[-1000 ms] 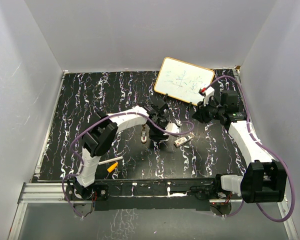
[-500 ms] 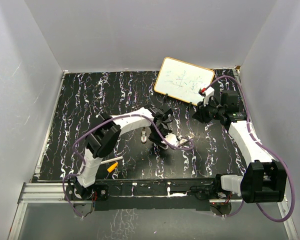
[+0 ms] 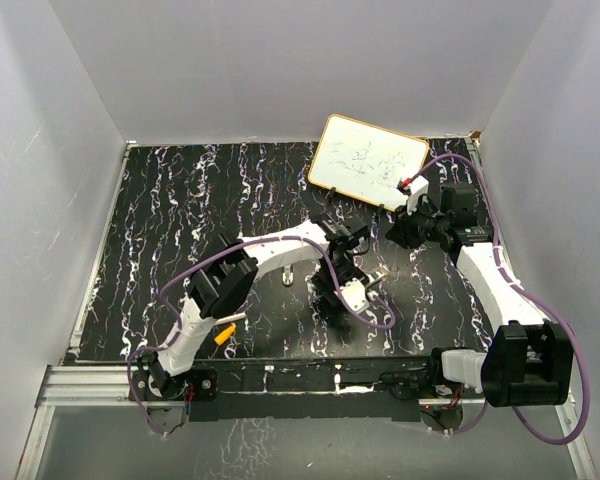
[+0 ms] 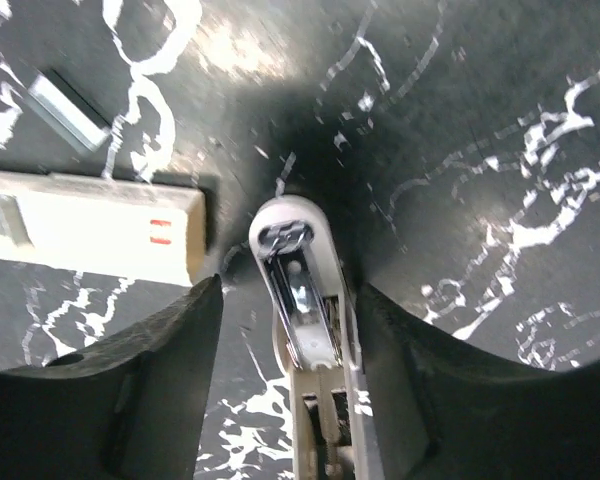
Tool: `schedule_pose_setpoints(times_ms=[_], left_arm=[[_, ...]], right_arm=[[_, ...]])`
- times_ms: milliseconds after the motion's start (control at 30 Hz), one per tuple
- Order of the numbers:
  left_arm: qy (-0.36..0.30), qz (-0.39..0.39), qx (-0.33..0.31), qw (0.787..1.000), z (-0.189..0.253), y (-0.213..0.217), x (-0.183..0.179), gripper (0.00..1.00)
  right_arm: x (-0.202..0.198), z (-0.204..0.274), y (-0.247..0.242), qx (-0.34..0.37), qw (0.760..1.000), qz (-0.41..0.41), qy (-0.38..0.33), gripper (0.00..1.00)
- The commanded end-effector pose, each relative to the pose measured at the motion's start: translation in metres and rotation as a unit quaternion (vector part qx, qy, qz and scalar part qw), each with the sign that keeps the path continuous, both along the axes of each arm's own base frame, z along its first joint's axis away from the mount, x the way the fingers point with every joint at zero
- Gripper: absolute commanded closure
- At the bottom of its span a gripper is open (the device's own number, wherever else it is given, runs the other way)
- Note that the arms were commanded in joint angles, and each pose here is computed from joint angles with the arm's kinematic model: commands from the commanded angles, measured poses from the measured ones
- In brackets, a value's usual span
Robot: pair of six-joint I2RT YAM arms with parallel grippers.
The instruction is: Load the staples into the stapler
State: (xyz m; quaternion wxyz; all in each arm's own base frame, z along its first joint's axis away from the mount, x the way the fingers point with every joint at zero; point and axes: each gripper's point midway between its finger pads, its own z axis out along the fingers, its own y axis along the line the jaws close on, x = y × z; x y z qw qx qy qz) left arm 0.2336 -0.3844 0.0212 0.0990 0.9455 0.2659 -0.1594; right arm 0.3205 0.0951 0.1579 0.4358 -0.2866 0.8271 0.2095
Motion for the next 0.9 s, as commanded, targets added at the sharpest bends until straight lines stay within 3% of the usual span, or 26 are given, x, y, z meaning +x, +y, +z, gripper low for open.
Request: schedule_pose_setpoints(times_ms=[0, 267, 533, 667, 867], left_arm=[[0.029, -0.024, -0.042, 0.998, 0.005, -0.023, -0.017, 0.42], [0.018, 0.016, -0.091, 0.996, 0.07, -0.022, -0.022, 0.28], [0.045, 0.106, -0.089, 0.989, 0.13, 0.045, -0.044, 0.26], [0.062, 0.198, -0.101, 0.973, 0.149, 0.093, -0.042, 0.26], [0.069, 0.361, -0.14, 0.919, 0.168, 0.168, -0.02, 0.24]], right_arm=[[0.005, 0.008, -0.006, -0.009, 1.0, -0.013, -0.014, 0.88], [0.004, 0.015, -0.006, -0.012, 1.0, -0.025, 0.001, 0.88], [-0.004, 0.029, 0.033, -0.016, 0.999, 0.028, -0.007, 0.89], [-0.017, 0.026, 0.072, -0.021, 0.997, 0.073, -0.007, 0.89], [-0.038, 0.01, 0.123, -0.047, 0.992, 0.117, -0.017, 0.89]])
